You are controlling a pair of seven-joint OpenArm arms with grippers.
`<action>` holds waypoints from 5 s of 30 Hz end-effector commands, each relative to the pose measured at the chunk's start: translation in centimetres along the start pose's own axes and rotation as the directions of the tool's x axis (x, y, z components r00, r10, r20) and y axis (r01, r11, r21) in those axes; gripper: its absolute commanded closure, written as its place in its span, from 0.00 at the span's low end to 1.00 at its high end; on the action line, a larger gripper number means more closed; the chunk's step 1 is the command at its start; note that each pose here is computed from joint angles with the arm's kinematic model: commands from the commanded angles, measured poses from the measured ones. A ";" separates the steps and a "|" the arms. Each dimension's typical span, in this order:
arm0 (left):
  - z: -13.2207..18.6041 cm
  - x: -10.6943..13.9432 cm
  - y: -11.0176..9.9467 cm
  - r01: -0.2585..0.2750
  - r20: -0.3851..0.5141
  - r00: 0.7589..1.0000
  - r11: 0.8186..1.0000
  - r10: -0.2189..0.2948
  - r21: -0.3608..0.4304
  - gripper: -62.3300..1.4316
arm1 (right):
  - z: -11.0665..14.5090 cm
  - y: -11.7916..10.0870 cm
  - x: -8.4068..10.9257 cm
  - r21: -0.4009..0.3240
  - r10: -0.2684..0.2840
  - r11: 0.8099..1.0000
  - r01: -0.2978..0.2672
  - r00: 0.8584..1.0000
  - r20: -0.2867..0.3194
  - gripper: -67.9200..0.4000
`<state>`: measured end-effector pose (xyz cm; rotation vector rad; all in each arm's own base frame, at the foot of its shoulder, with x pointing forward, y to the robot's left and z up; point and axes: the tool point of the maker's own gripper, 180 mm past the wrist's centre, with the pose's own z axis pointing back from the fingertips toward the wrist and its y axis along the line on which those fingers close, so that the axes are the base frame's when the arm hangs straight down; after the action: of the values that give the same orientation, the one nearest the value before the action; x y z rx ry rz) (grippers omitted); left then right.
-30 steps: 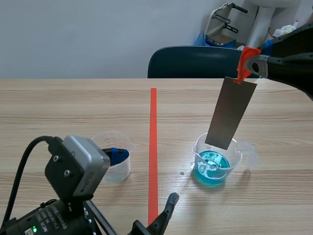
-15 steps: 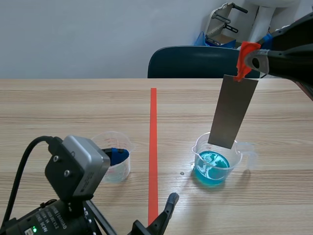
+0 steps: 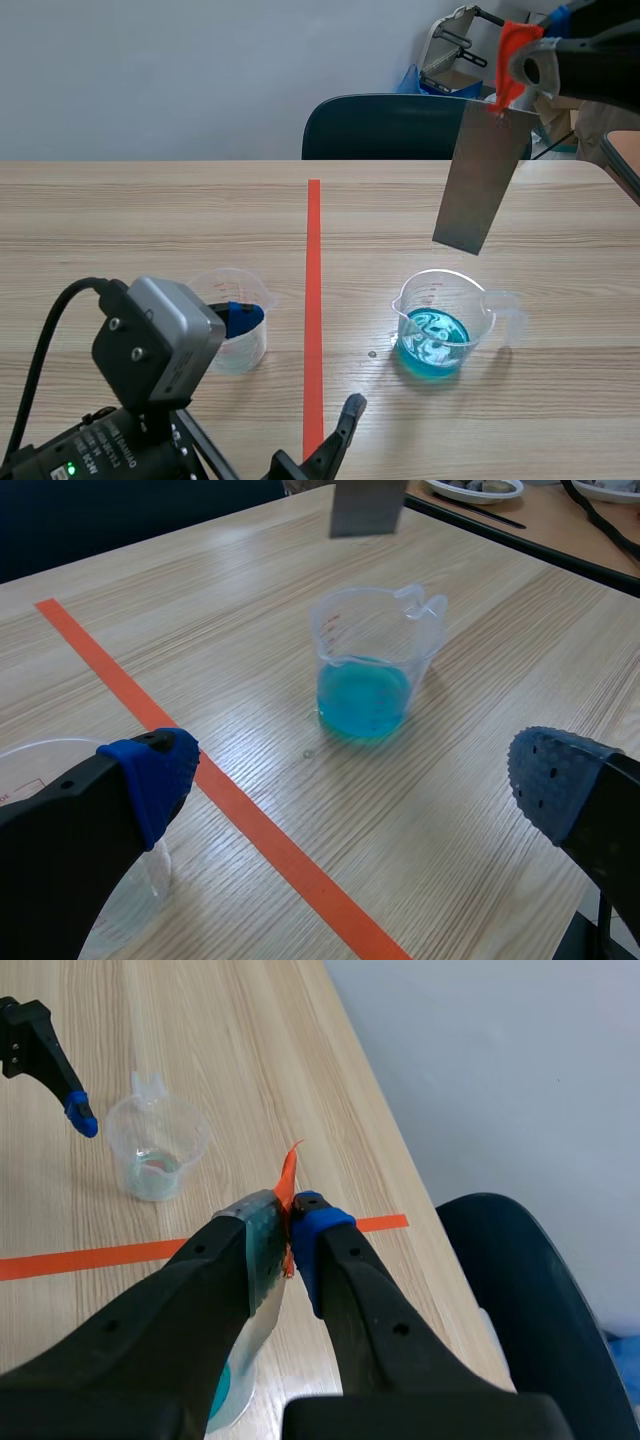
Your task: Do the redox reaction experiment
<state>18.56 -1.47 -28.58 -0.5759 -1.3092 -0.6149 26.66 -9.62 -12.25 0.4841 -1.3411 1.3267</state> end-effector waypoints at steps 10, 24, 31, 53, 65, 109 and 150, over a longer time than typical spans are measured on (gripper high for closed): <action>-0.2 1.0 -0.4 -0.010 0.039 0.999 1.000 0.010 -0.006 0.00 | -0.6 -0.4 0.9 -0.044 -0.007 0.999 0.006 1.000 -0.020 0.98; -0.2 1.0 -0.4 -0.010 0.039 0.999 1.000 0.010 -0.006 0.00 | -0.7 -0.3 1.0 -0.041 -0.017 0.999 0.016 1.000 -0.019 0.98; -0.2 1.0 -0.4 -0.010 0.039 0.999 1.000 0.010 -0.006 0.00 | -0.7 -0.2 1.0 -0.040 -0.017 0.999 0.016 1.000 -0.019 0.98; -0.2 1.0 -0.4 -0.010 0.039 0.999 1.000 0.010 -0.006 0.00 | -0.7 -0.2 1.0 -0.041 -0.017 0.999 0.016 1.000 -0.019 0.98; -0.2 1.0 -0.4 -0.010 0.039 0.999 1.000 0.010 -0.006 0.00 | -0.9 -0.2 1.0 -0.052 -0.023 0.998 0.022 1.000 -0.006 0.98; -0.2 1.0 -0.4 -0.010 0.039 0.999 1.000 0.010 -0.006 0.00 | -0.9 -0.2 1.0 -0.052 -0.023 0.998 0.022 1.000 -0.007 0.98; -0.2 1.0 -0.4 -0.014 0.039 0.999 1.000 0.014 -0.005 0.00 | -0.9 -0.2 1.0 -0.052 -0.023 0.998 0.022 1.000 -0.007 0.98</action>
<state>18.57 -1.46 -28.58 -0.5764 -1.3094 -0.6141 26.99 -8.70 -12.58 0.4545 -1.3252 1.2559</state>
